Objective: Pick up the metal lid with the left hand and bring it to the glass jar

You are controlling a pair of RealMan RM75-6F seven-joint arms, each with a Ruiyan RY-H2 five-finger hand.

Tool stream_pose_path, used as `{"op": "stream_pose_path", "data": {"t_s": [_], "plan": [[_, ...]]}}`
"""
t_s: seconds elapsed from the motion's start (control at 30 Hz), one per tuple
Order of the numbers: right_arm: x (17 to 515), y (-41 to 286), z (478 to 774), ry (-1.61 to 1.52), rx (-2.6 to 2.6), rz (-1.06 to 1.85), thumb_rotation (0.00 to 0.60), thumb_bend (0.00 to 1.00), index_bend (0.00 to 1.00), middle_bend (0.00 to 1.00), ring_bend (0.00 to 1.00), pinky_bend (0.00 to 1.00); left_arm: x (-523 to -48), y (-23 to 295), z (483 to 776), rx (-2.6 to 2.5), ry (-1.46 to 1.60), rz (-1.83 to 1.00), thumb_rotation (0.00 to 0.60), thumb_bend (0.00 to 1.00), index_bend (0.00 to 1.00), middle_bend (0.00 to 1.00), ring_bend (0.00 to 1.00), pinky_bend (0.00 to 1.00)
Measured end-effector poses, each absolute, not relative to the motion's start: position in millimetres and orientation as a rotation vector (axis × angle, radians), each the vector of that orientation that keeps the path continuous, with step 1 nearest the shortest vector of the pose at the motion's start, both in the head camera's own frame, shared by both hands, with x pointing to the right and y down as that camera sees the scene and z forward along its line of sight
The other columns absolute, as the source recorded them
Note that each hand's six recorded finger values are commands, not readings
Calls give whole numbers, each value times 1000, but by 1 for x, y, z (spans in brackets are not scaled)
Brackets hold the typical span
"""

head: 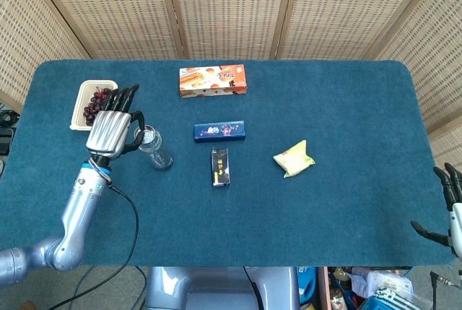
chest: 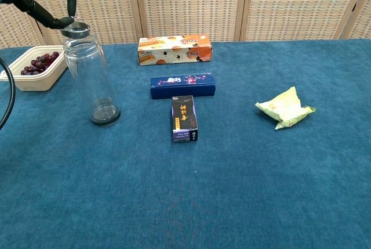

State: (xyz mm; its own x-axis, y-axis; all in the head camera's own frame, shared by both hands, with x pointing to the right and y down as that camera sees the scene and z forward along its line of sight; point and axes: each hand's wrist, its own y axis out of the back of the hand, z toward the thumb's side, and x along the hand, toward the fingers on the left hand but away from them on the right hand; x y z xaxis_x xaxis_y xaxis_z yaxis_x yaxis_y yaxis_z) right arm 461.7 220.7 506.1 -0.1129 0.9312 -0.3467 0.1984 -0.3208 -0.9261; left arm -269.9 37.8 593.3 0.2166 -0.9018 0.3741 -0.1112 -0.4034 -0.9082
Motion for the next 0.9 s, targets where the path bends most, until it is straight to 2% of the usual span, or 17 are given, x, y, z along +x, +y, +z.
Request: {"op": "stream_pose_path", "data": {"t_s": [0.3,0.37,0.5,0.53,0.9], "plan": [[462,221,507,-1272,-1529,1490,600,0,7,0,0,0,-267,39,601,-1713,945,-1273,600,476,596,0,0,0],[462,221,507,-1272,-1529,1491,600,0,7,0,0,0,-267,39,603,-1711,942,-1277,600,476,549,0,0,0],[462,221,506,-1275,-1529,1489,600,0,8,0,0,0,-269,41,606,-1706,931,-1294,600,477,73,0,0,0],[463,221,506,-1277,-1529,1488,600,0,8,0,0,0,-269,41,606,-1707,929,-1301,600,477,13,0,0,0],[463,220,505,-1278,-1531,1485,600,0,8,0,0,0,-275,43,597,-1690,931,-1315,600,359,0,0,0,0]]}}
